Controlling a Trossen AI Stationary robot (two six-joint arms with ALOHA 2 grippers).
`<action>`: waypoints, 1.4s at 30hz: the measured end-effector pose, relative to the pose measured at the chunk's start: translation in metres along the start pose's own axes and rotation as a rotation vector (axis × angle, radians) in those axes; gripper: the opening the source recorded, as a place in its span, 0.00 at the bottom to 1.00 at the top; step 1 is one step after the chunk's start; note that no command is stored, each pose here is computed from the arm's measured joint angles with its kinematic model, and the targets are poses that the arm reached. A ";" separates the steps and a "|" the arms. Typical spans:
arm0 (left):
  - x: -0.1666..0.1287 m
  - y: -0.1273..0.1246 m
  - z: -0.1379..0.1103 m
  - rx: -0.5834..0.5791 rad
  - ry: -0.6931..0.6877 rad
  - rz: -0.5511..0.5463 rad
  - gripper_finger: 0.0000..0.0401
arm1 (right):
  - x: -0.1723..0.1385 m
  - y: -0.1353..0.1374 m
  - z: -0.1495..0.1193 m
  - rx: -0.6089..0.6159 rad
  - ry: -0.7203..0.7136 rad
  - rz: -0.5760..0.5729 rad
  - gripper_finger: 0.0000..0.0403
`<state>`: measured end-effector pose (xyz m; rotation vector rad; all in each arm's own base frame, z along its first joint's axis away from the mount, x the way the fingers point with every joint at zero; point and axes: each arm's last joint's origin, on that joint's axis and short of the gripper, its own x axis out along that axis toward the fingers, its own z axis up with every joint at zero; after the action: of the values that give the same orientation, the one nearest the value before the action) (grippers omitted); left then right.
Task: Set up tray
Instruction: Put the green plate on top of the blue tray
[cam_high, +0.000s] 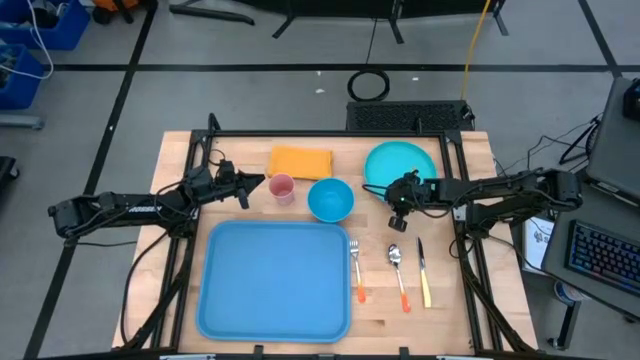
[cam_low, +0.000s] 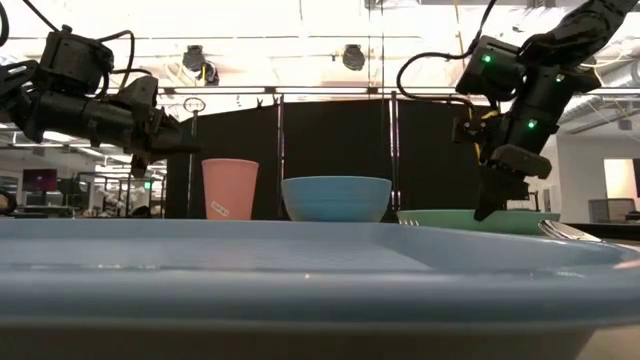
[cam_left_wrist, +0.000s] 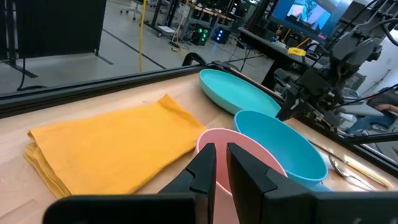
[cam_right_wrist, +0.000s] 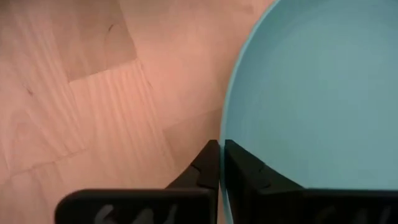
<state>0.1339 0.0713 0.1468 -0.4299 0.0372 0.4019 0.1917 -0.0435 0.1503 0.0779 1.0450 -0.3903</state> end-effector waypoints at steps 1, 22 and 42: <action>0.000 0.000 0.000 0.000 0.000 0.000 0.10 | 0.000 0.001 0.000 -0.010 -0.006 -0.016 0.01; 0.000 0.000 0.000 0.041 0.000 0.001 0.10 | -0.053 0.037 0.023 -0.138 -0.374 -0.097 0.00; 0.000 0.000 0.000 0.054 0.000 0.001 0.10 | -0.105 0.122 0.047 -0.466 -0.784 0.226 0.00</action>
<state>0.1339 0.0714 0.1468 -0.3762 0.0484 0.4008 0.2272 0.0878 0.2491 -0.3501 0.3221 0.0495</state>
